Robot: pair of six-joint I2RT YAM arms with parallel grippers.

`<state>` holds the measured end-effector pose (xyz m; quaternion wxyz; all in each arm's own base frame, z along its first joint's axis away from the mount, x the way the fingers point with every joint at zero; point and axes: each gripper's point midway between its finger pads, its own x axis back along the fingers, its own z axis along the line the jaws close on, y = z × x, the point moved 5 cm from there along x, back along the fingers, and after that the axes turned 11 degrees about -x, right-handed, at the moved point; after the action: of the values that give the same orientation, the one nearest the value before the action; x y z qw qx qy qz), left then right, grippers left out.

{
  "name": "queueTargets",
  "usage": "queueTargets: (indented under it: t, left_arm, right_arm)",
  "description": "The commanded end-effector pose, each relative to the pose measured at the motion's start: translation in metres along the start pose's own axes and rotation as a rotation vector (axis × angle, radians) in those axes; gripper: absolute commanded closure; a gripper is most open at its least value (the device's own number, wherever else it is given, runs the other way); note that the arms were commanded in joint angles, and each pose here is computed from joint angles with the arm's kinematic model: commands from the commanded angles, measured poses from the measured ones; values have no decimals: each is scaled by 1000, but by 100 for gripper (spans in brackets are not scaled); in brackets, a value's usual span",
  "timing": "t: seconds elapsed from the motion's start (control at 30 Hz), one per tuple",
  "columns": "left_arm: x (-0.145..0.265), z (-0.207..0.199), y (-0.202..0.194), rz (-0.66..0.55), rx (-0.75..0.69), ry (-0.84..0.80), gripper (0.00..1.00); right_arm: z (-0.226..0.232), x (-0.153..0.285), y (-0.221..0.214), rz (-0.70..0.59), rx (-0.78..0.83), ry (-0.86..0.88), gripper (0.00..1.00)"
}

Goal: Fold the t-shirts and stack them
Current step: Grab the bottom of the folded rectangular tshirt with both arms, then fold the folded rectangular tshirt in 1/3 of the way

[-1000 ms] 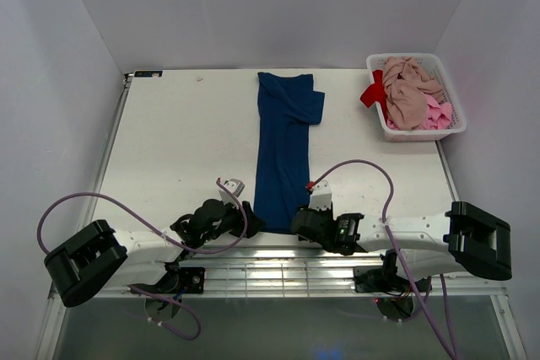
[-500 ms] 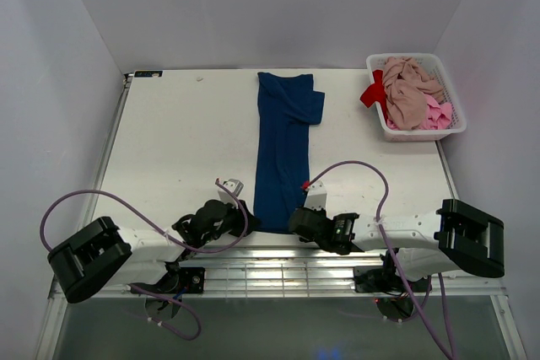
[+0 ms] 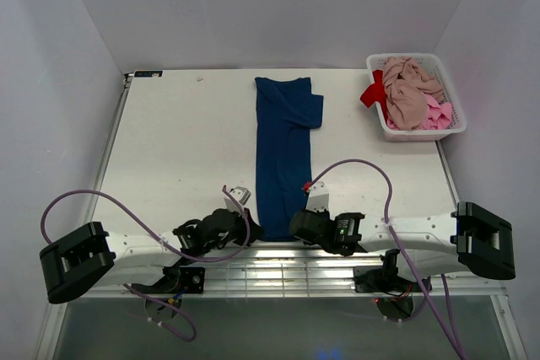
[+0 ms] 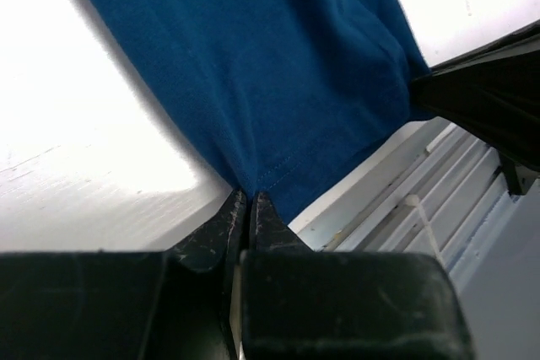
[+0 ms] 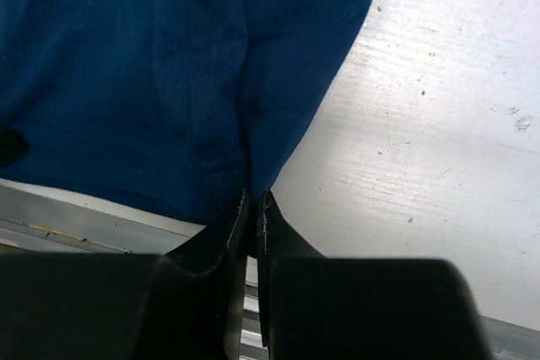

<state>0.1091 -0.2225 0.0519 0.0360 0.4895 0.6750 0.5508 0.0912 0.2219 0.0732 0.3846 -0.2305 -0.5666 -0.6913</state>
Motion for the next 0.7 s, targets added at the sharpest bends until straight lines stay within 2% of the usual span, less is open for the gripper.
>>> queueTargets:
  t: [0.0,0.2,0.37,0.53,0.63,0.67]
  left_arm:
    - [1,-8,26,-76,-2,56,95]
    - [-2,-7,72,-223,-66,176,94]
    - [-13,12,97,-302,-149,340,95]
    - [-30,32,126,-391,-148,367,94]
    - [-49,46,137,-375,-193,376,94]
    - [-55,49,151,-397,-190,381,94]
  right_arm:
    - [9,10,23,-93,-18,-13,92]
    - [23,9,64,-194,24,-51,92]
    - [16,-6,105,-267,25,-111,92]
    - [5,-24,147,-312,15,-123,92]
    - [4,-40,166,-323,50,-122,92]
    - [7,-42,175,-336,55,-113,92]
